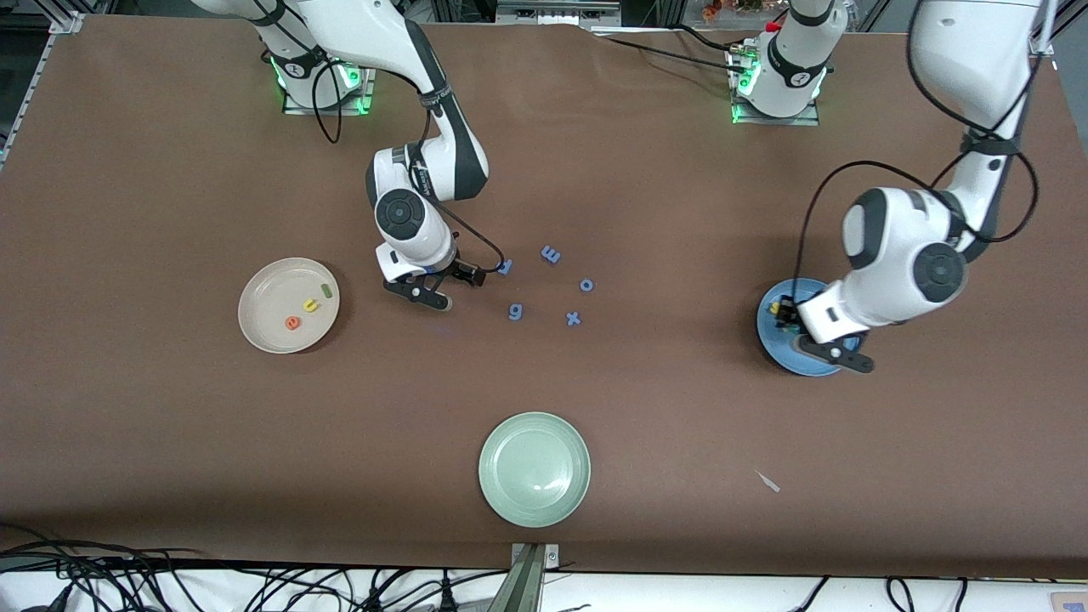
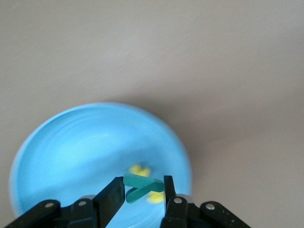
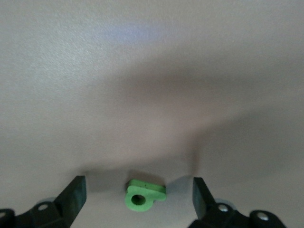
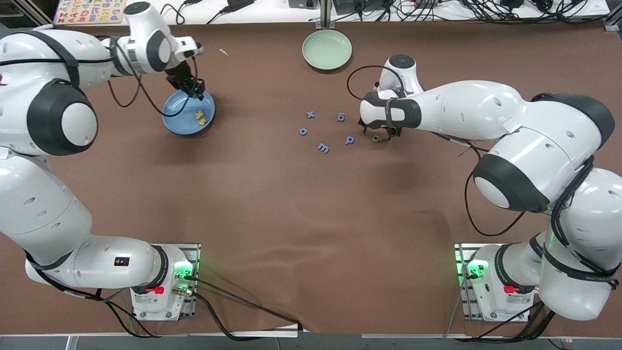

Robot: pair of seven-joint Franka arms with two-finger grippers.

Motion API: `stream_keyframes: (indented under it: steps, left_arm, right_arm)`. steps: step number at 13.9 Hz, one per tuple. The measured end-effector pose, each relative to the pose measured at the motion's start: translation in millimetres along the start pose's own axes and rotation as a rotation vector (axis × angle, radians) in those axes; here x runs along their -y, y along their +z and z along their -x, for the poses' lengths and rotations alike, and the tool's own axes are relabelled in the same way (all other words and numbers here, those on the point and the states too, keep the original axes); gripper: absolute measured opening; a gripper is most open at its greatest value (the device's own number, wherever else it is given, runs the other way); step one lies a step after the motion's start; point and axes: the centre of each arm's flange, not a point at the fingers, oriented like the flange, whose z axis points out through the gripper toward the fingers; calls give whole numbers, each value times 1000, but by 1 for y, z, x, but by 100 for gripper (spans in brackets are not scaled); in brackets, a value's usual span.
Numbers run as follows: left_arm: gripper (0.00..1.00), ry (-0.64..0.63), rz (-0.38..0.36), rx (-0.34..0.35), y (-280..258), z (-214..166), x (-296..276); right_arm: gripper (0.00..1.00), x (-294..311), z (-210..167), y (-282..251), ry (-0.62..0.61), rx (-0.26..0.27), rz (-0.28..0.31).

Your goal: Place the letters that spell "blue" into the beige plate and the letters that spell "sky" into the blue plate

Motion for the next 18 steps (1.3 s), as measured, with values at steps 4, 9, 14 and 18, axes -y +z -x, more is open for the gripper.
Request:
stream_keyframes:
  steps: [4,9,14,18]
  left_arm:
    - [47,10,10,15,8,9,7]
    - [96,9,13,32,13,18,4]
    - [100,34,-45,-115,-88,41,-20]
    - [100,60,-70,-185,-189,75,-47]
  right_arm:
    - [69,2,4,-4,-5,-11,-18]
    - [48,2,4,-6,-5,-10,-21]
    - [37,0,5,-7,-16,-8,-21]
    - [37,-16,-12,-21,-62,59,18]
